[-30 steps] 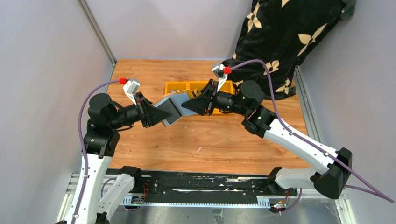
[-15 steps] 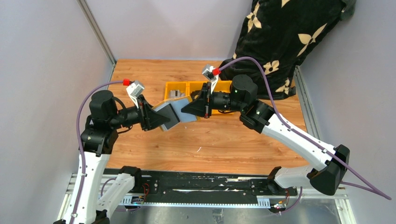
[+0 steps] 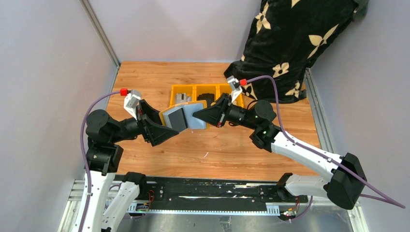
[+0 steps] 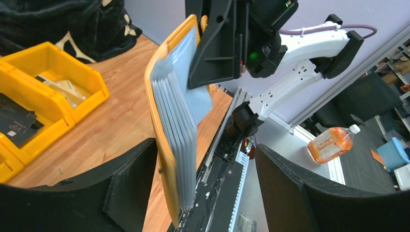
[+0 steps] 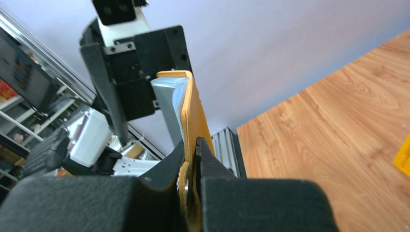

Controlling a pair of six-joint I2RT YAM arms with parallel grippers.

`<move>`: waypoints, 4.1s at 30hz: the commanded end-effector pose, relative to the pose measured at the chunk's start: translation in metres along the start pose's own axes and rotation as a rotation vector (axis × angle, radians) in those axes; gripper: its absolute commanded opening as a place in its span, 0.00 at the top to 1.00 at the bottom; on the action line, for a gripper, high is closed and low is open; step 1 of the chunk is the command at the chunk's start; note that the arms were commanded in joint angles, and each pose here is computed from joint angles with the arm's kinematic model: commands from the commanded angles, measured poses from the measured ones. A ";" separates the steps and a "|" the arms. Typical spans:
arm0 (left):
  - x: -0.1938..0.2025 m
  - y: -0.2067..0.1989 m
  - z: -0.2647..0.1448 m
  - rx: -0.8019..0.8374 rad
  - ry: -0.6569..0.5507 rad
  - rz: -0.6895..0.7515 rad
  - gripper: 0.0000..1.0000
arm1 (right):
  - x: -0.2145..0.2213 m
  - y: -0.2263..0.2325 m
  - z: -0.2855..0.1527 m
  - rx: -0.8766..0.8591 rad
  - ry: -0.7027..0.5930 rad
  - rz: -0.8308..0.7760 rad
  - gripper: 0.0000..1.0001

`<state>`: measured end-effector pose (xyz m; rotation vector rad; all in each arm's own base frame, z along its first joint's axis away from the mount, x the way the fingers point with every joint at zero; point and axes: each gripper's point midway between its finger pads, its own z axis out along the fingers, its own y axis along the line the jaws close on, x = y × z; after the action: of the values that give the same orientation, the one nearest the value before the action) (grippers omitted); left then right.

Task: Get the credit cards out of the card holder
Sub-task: Remove the credit card from the card holder.

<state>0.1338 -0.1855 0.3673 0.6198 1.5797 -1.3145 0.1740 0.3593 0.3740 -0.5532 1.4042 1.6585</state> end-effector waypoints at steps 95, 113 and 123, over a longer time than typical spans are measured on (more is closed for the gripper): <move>0.008 0.022 0.010 -0.019 0.049 -0.154 0.88 | 0.027 0.000 0.040 -0.050 0.191 0.184 0.76; 0.003 -0.012 0.008 0.177 0.077 -0.212 0.42 | 0.031 0.031 0.029 -0.184 0.189 0.167 1.00; -0.002 -0.023 0.005 0.204 0.094 -0.212 0.55 | 0.032 0.021 0.012 -0.128 0.172 0.155 1.00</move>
<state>0.1311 -0.1961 0.3629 0.5685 1.6981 -1.6372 0.1421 0.3909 0.3672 -0.6943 1.5137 1.9032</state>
